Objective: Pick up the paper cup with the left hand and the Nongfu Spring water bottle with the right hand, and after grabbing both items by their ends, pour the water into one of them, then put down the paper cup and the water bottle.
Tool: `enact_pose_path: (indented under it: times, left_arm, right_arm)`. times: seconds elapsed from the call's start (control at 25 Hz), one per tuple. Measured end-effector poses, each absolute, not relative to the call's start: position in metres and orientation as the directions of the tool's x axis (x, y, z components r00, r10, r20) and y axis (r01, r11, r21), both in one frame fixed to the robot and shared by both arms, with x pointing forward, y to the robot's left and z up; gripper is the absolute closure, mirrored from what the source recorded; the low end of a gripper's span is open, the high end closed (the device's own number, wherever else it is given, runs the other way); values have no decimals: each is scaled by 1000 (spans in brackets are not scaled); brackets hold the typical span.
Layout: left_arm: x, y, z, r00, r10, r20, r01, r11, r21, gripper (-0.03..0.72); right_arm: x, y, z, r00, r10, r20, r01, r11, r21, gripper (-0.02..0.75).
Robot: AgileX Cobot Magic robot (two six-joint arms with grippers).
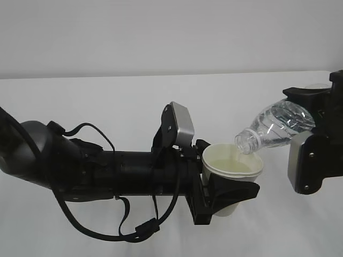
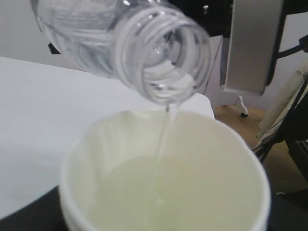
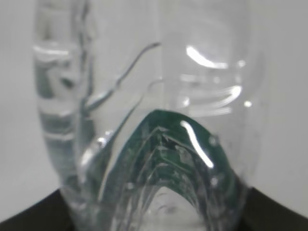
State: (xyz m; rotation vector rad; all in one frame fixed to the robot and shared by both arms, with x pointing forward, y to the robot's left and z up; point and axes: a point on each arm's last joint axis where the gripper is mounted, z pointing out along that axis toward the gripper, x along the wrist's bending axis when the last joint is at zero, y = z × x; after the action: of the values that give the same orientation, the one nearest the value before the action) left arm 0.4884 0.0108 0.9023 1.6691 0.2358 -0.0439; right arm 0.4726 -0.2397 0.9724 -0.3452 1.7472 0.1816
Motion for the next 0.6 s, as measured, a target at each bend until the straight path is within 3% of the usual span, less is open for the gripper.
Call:
enact_pose_path:
  times: [0.6]
  left_arm:
    - [489, 11, 902, 977, 130, -167, 180, -95, 979, 218]
  right_arm:
    - [473, -240, 972, -172, -130, -976, -328, 942, -68, 334]
